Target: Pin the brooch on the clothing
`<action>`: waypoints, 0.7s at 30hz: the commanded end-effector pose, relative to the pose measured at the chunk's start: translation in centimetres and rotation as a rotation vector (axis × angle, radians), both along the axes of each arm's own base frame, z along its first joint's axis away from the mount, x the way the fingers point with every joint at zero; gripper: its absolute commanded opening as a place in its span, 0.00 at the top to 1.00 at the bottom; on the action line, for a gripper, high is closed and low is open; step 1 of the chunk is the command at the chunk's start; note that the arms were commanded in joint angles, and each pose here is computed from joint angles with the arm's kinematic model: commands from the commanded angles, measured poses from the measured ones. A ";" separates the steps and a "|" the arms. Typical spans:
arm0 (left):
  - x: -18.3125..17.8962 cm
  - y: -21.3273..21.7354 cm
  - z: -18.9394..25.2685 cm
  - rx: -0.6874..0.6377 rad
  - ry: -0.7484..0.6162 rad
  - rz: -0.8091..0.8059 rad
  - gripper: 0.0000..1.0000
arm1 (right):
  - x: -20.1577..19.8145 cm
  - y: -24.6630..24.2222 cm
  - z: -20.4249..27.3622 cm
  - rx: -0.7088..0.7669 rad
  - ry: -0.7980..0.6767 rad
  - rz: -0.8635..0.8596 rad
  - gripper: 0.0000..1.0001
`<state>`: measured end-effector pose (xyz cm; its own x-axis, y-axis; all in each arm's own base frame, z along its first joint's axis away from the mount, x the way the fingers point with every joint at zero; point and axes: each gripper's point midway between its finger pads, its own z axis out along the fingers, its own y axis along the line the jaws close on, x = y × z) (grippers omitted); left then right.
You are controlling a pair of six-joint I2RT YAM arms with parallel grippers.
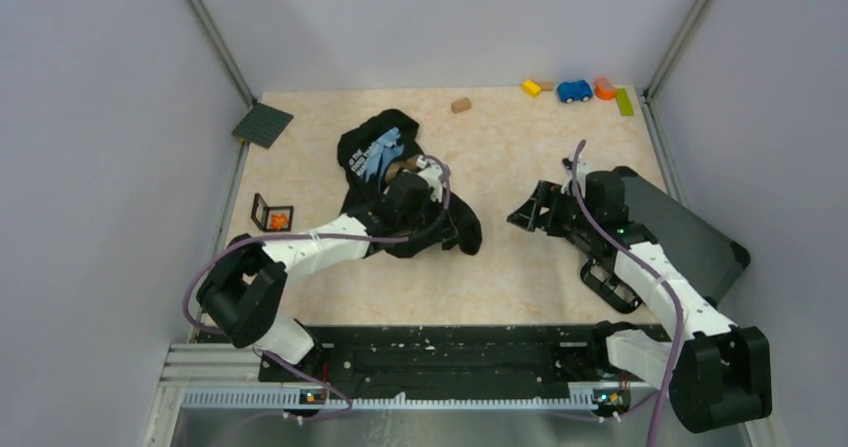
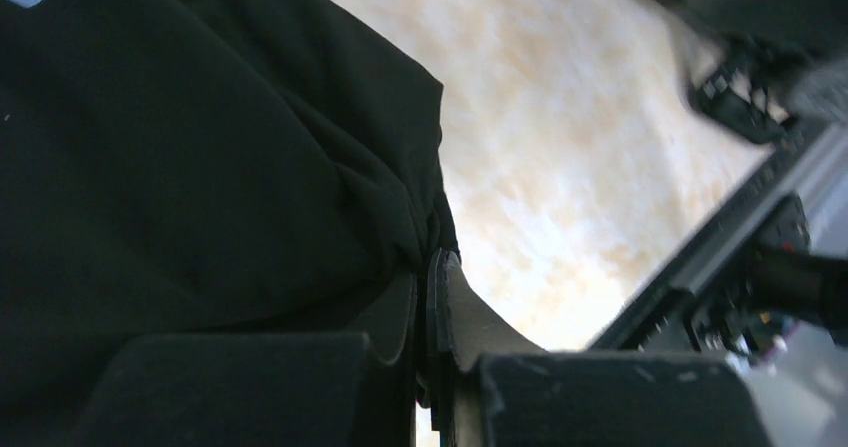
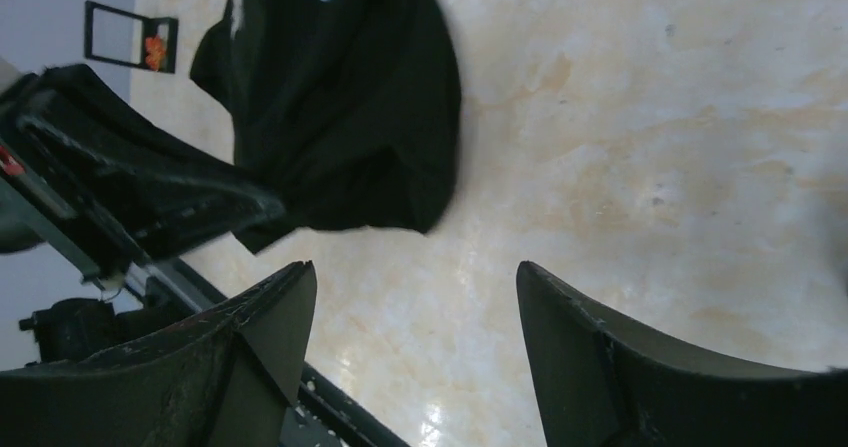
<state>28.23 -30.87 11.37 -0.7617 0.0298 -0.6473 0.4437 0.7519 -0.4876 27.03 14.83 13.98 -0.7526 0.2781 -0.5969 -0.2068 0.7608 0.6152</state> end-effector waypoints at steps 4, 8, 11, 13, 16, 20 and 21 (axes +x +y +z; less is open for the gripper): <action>-5.3 -4.4 4.9 -0.157 -0.114 -0.142 0.80 | 0.3 4.5 0.5 0.020 -0.038 0.103 0.32; -5.3 -2.7 7.6 -0.170 -0.191 -0.096 0.40 | -0.3 5.7 -1.6 -0.003 0.011 0.131 0.32; -4.5 -0.2 9.1 -0.127 -0.245 0.005 0.26 | -0.9 6.3 -2.6 -0.007 0.037 0.150 0.36; -3.6 1.8 8.9 -0.060 -0.274 0.087 0.21 | -1.2 6.4 -3.2 -0.013 0.047 0.150 0.39; -2.6 4.6 7.3 0.031 -0.251 0.165 0.18 | -1.7 5.9 -4.4 -0.057 0.054 0.124 0.43; -1.5 8.4 4.0 0.032 -0.105 0.278 0.18 | -2.0 4.2 -6.1 -0.153 0.071 0.066 0.44; -1.3 9.3 3.3 0.015 -0.084 0.307 0.18 | -2.0 3.8 -6.4 -0.179 0.075 0.047 0.44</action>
